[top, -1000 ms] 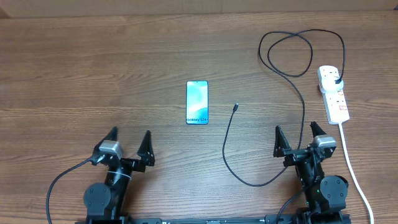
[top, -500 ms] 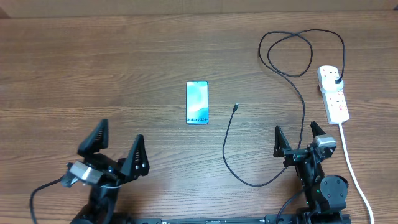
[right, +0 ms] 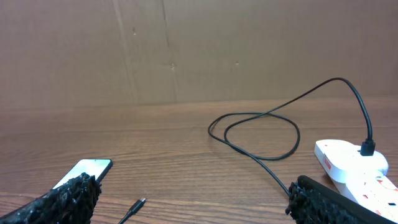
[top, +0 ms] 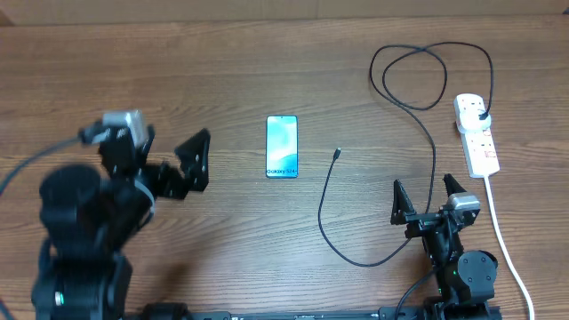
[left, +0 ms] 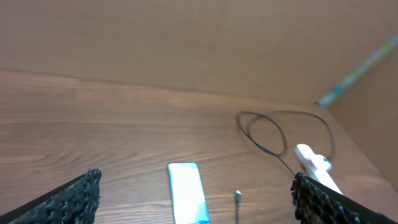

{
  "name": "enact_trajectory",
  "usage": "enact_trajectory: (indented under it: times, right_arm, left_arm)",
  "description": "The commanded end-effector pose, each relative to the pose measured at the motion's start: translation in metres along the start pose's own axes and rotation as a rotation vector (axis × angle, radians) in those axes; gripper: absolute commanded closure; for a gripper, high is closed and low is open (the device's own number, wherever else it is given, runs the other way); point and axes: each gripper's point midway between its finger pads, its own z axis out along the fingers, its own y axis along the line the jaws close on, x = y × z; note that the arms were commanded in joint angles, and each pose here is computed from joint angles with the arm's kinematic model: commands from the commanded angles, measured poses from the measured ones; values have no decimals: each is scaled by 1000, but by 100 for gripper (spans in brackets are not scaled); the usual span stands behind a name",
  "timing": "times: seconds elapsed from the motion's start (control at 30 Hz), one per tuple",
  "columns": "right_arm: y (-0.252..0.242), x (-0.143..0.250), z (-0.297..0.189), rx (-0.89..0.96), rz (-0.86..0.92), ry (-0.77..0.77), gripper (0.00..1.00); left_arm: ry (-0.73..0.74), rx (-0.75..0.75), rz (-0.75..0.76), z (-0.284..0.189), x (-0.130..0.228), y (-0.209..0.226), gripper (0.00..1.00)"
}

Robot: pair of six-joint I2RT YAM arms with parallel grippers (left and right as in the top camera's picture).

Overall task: Plug charger to phone and switch on socket
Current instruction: 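Move the left gripper forward over the phone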

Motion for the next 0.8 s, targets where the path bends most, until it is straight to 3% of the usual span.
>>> enact_trajectory:
  times: [0.0, 0.23, 0.43, 0.63, 0.77]
  right_arm:
    - [0, 3, 0, -3, 5, 0, 0]
    - [0, 3, 0, -3, 5, 0, 0]
    - [0, 3, 0, -3, 5, 0, 0]
    - [0, 3, 0, -3, 5, 0, 0]
    - [0, 3, 0, -3, 5, 0, 0]
  left_arm:
    - [61, 164, 51, 7, -11, -31, 0]
    - [333, 13, -52, 43, 0, -6, 0]
    - [643, -198, 17, 81, 27, 5, 0]
    - [785, -18, -13, 115, 58, -40, 0]
    - [811, -70, -110, 126, 68, -40, 0]
